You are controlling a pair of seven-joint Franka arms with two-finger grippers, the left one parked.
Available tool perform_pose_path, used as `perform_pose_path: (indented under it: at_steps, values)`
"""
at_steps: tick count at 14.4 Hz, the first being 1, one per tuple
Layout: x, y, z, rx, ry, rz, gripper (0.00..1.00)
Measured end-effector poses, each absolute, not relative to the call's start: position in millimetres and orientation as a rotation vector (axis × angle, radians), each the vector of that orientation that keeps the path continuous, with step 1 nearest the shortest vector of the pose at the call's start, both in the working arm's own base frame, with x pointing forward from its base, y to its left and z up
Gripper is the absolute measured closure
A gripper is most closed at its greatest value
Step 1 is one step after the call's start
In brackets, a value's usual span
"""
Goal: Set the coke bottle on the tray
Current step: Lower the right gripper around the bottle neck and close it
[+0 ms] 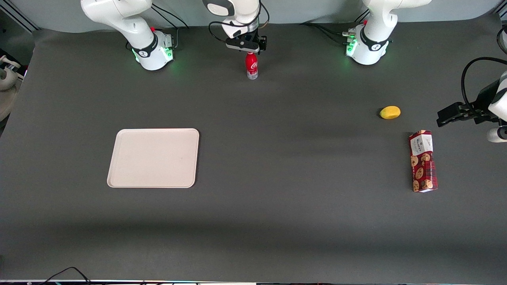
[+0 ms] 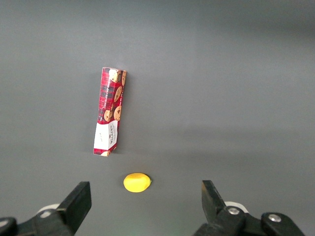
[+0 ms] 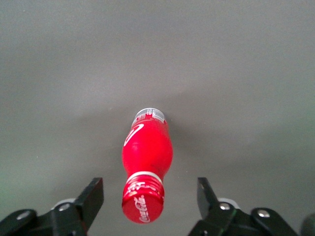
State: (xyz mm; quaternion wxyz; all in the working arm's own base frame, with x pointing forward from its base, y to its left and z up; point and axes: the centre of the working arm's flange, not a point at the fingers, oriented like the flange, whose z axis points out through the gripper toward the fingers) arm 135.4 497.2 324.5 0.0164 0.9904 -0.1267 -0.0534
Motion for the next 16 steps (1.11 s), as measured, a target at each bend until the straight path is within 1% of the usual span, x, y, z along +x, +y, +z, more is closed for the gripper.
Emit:
perform_pose_path:
  at_steps: [1,2,3,4,5,6,7,9,10,16]
  values:
    - [134.3,497.7,324.8,3.08,-0.39,-0.166,0.16]
    - [133.3,498.0,325.1,3.08,-0.388,-0.166,0.22]
    - [132.8,498.5,325.6,3.08,-0.385,-0.166,0.22]
    - [132.8,499.2,326.7,3.081,-0.385,-0.166,0.27]
    - [133.1,500.1,328.3,3.08,-0.384,-0.166,0.38]
    - [133.3,500.8,329.8,3.078,-0.383,-0.166,0.38]
    - [133.4,501.6,331.1,3.078,-0.381,-0.165,0.44]
    - [133.6,503.1,333.6,3.079,-0.379,-0.164,0.65]
    - [133.4,503.2,333.9,3.079,-0.377,-0.163,0.69]
    - [133.0,507.4,342.8,3.066,-0.345,-0.141,0.69]
